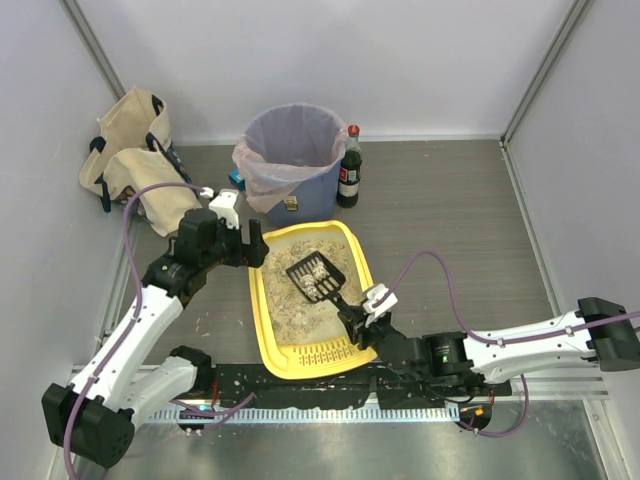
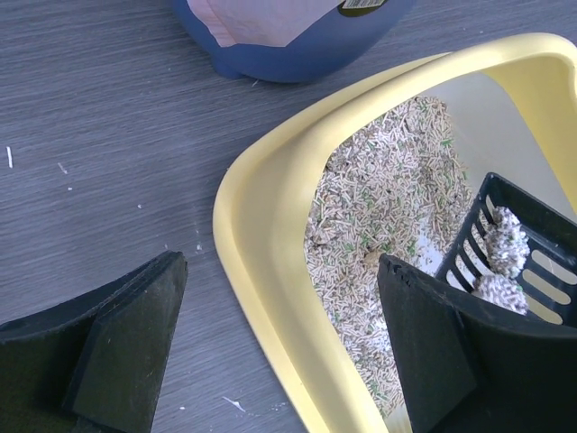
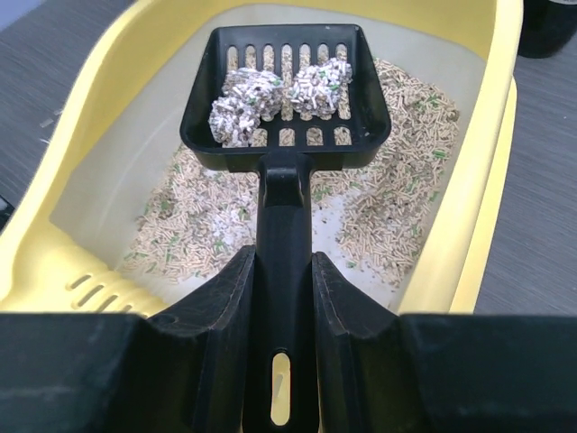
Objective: Clean the litter box
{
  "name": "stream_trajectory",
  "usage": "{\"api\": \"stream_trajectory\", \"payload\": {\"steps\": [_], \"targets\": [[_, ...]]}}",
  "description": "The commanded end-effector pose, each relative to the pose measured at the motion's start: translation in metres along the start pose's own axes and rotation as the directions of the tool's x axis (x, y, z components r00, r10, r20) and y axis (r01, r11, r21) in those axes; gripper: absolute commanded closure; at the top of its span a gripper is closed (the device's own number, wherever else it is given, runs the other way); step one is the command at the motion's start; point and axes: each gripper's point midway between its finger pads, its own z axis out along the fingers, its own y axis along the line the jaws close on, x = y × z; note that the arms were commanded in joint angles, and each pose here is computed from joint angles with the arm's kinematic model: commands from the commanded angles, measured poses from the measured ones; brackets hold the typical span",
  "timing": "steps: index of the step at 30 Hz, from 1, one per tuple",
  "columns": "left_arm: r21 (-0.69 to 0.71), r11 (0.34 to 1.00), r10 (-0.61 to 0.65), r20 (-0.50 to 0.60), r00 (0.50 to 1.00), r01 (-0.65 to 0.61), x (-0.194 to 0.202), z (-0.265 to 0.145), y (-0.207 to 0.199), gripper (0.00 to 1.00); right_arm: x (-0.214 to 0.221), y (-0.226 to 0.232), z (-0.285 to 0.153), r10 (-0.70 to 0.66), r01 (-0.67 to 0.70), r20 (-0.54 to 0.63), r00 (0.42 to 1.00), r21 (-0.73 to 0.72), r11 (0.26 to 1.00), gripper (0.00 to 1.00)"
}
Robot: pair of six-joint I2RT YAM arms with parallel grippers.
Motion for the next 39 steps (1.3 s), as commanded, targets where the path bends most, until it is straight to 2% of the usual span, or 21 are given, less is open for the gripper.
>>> {"api": "stream_trajectory", "payload": {"steps": [1,2,3,4,5,8,9,12,13,14,16,17,19,21,22,24,25,26,30,36,39], "targets": [[-0.017,1.0,0.02,0.075,0.997,-0.019,-0.016,-0.004,0.002,0.09,-0.024,0.018,-0.008,0.156,-0.146,0.074,0.985,-0.131,0.981,0.99],[-0.028,0.999,0.019,0.08,0.997,-0.017,-0.017,-0.004,0.004,0.09,-0.031,0.023,-0.007,0.169,-0.159,0.07,0.983,-0.13,0.979,0.99],[-0.034,0.999,0.018,0.086,0.996,-0.015,-0.019,-0.005,0.004,0.09,-0.004,0.015,-0.002,0.028,-0.029,-0.017,0.999,-0.061,0.998,0.98],[-0.039,0.999,0.013,0.086,0.996,-0.01,-0.019,-0.006,0.005,0.09,-0.019,-0.004,0.001,0.014,-0.015,0.016,1.0,0.072,0.997,0.99],[-0.048,0.999,0.014,0.094,0.995,-0.009,-0.021,-0.008,0.006,0.09,-0.013,-0.013,0.0,0.01,-0.011,0.007,1.0,0.118,0.993,0.99],[-0.102,0.995,-0.004,0.159,0.987,0.021,-0.035,-0.018,0.014,0.07,-0.022,0.028,-0.005,0.114,-0.105,0.054,0.992,-0.152,0.983,0.99],[-0.098,0.995,-0.004,0.187,0.982,0.023,-0.043,-0.021,0.013,0.07,-0.012,0.026,-0.001,0.067,-0.063,0.026,0.997,-0.123,0.99,0.98],[-0.1,0.995,0.004,0.257,0.967,0.023,-0.067,-0.031,0.01,0.01,-0.021,-0.013,0.002,-0.027,0.024,0.028,0.999,0.122,0.992,0.99],[-0.107,0.994,0.007,0.274,0.962,0.023,-0.073,-0.033,0.011,0.0,-0.023,-0.013,-0.001,-0.004,0.0,0.042,0.999,0.092,0.996,0.99],[-0.114,0.993,0.012,0.295,0.956,0.022,-0.084,-0.036,0.011,0.0,-0.033,0.016,-0.001,0.084,-0.079,0.069,0.994,-0.07,0.994,0.99],[-0.132,0.991,0.025,0.308,0.951,0.017,-0.095,-0.037,0.013,0.0,-0.031,0.027,-0.001,0.072,-0.066,0.051,0.996,-0.119,0.991,0.99],[-0.133,0.991,0.032,0.326,0.945,0.012,-0.108,-0.042,0.012,0.0,-0.014,-0.004,0.001,-0.053,0.053,-0.003,0.999,0.04,0.998,0.99],[-0.156,0.988,0.052,0.305,0.951,-0.004,-0.11,-0.038,0.015,0.0,-0.019,-0.028,-0.003,-0.018,0.017,0.004,1.0,0.18,0.984,0.99],[-0.188,0.982,0.065,0.323,0.944,-0.003,-0.113,-0.037,0.021,0.0,-0.011,0.011,-0.004,0.039,-0.039,-0.012,0.999,-0.068,0.997,0.99],[-0.202,0.979,0.067,0.337,0.939,0.003,-0.114,-0.037,0.024,0.0,-0.027,0.028,-0.006,0.135,-0.129,0.029,0.99,-0.152,0.98,0.98],[-0.217,0.976,0.069,0.346,0.936,0.008,-0.11,-0.037,0.029,0.0,-0.035,0.026,-0.003,0.13,-0.127,0.022,0.991,-0.1,0.987,0.99],[-0.223,0.975,0.074,0.338,0.938,0.003,-0.107,-0.035,0.031,0.0,-0.02,0.01,-0.001,0.043,-0.044,-0.03,0.999,-0.011,0.999,0.99],[-0.228,0.974,0.08,0.337,0.938,-0.002,-0.106,-0.037,0.032,0.0,-0.022,0.004,0.0,0.034,-0.033,-0.023,0.999,0.028,0.999,0.99],[-0.262,0.965,0.096,0.337,0.937,-0.005,-0.101,-0.039,0.039,0.0,-0.024,0.022,-0.001,0.082,-0.082,-0.003,0.997,-0.082,0.993,0.99],[-0.219,0.975,0.054,0.406,0.912,0.04,-0.111,-0.051,0.034,0.0,-0.043,0.005,-0.004,0.002,-0.002,-0.006,1.0,0.019,1.0,0.99],[-0.29,0.95,0.011,0.405,0.914,0.117,-0.109,-0.053,0.058,0.0,-0.054,0.005,-0.009,0.011,-0.011,-0.006,1.0,0.004,1.0,0.99]]}}
